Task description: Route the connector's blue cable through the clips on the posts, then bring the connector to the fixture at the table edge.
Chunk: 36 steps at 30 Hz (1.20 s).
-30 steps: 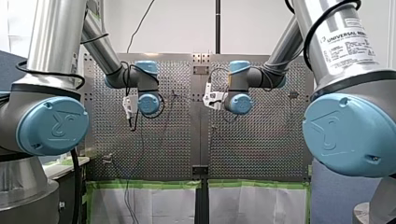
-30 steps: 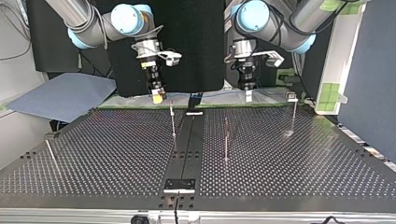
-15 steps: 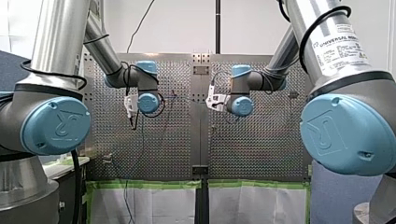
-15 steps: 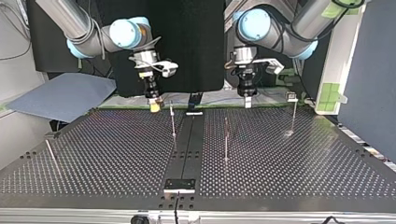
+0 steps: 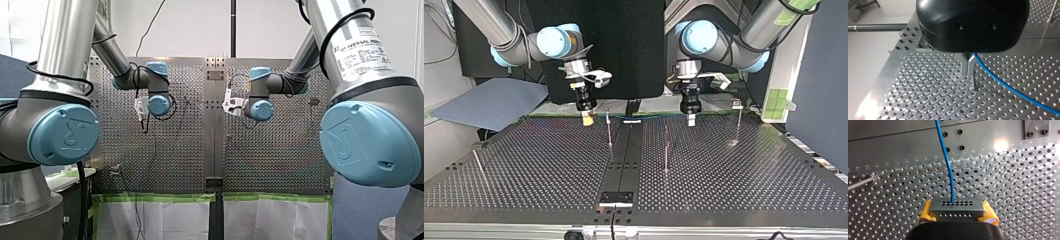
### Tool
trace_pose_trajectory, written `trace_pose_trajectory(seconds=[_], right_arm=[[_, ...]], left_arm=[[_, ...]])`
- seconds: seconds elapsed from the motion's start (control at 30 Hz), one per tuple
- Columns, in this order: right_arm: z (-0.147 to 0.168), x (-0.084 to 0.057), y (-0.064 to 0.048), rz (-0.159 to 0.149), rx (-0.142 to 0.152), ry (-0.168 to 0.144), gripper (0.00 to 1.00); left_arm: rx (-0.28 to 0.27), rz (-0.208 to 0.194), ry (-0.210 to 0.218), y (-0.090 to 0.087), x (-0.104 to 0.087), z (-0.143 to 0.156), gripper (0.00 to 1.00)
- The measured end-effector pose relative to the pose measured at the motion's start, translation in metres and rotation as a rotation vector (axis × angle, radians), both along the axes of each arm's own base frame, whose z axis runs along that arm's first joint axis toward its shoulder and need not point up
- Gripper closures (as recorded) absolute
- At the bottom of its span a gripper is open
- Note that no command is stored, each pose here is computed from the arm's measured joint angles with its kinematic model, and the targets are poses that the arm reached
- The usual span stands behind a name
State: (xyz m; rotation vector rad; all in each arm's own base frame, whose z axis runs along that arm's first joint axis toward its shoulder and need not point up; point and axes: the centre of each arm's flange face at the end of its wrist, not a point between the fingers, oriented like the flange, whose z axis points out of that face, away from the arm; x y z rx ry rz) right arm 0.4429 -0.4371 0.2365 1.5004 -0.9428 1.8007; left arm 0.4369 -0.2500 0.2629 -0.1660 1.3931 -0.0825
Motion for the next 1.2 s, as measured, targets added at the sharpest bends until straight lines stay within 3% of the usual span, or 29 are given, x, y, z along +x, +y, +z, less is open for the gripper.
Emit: trace_pose_trajectory(seconds=[0.57, 1.2], right_arm=[[0.013, 0.000, -0.014, 0.001, -0.007, -0.006, 1.00], [0.015, -0.009, -0.027, -0.014, -0.016, -0.011, 1.00]], left_arm=[[-0.062, -0.030, -0.023, 0.004, 0.053, 0.007, 0.98], [-0.068, -0.036, -0.023, 0.016, 0.076, 0.005, 0.98]])
